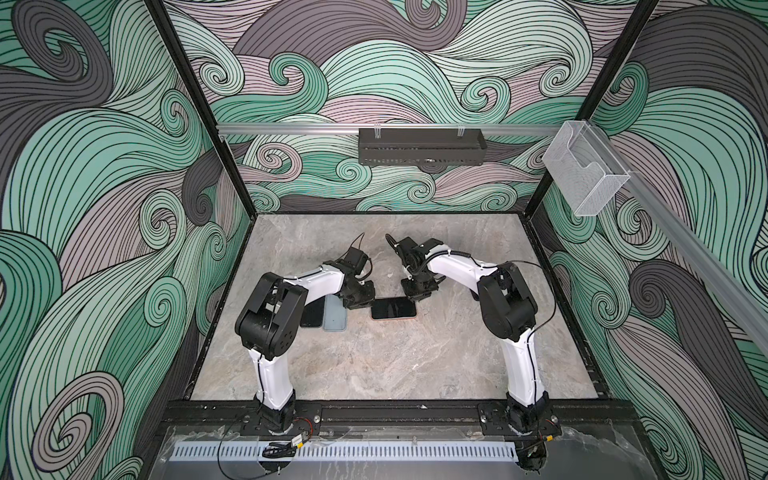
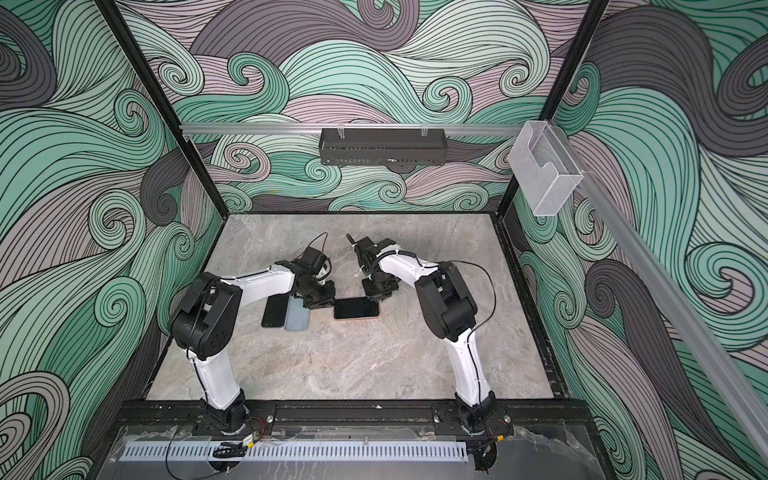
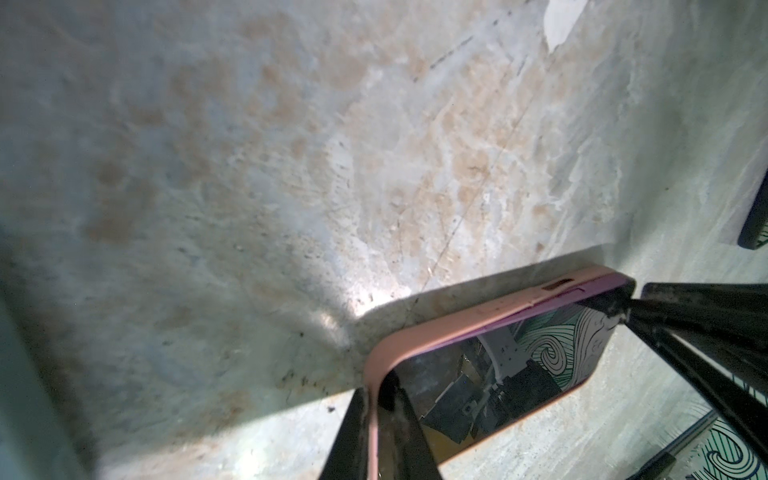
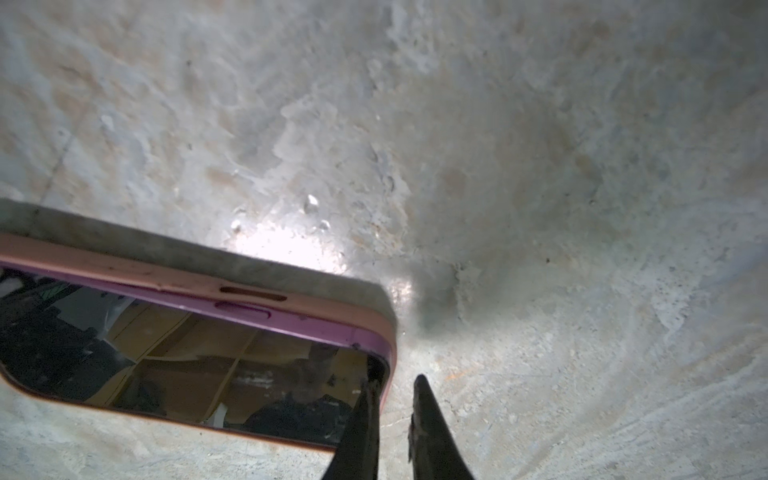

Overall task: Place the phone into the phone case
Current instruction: 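Raise the right gripper away from the cased phone while the left gripper holds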

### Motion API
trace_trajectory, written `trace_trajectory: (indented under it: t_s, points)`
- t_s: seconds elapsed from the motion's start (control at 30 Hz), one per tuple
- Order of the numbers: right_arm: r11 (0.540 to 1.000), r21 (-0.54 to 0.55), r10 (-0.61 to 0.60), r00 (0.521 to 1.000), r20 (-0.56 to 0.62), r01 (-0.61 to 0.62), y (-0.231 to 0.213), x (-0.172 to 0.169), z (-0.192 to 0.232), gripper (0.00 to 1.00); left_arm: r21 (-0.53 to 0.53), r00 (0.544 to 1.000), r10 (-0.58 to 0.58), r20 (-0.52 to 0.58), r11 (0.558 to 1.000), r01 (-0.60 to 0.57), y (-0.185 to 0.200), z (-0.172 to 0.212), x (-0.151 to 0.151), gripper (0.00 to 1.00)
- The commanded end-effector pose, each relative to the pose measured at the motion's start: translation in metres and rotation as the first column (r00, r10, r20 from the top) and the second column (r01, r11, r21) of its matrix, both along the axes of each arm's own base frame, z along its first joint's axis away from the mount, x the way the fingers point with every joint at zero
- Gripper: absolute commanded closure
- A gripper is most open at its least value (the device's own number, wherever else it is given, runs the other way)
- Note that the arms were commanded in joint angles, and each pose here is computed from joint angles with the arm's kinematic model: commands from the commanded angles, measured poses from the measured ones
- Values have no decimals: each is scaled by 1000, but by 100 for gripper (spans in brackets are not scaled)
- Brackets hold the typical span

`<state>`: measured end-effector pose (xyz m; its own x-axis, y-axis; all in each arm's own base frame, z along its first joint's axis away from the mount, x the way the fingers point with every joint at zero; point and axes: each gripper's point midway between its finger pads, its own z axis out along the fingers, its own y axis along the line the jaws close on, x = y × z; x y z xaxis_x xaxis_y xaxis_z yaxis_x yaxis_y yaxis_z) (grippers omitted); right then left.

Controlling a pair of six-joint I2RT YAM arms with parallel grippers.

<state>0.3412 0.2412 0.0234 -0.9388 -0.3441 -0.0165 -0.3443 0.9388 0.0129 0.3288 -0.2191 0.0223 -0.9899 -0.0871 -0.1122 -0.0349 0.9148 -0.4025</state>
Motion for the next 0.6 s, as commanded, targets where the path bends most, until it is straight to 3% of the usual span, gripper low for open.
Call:
trace_trajectory:
  t_s: [0.0, 0.57]
  points:
    - [992, -127, -13, 1000, -18, 10, -27, 7, -49, 83, 55, 999, -1, -45, 998, 4, 12, -13, -11, 86]
    - [991, -132, -18, 1000, -21, 15, -32, -5, -48, 83, 50, 999, -1, -47, 999, 3, 11, -14, -10, 86]
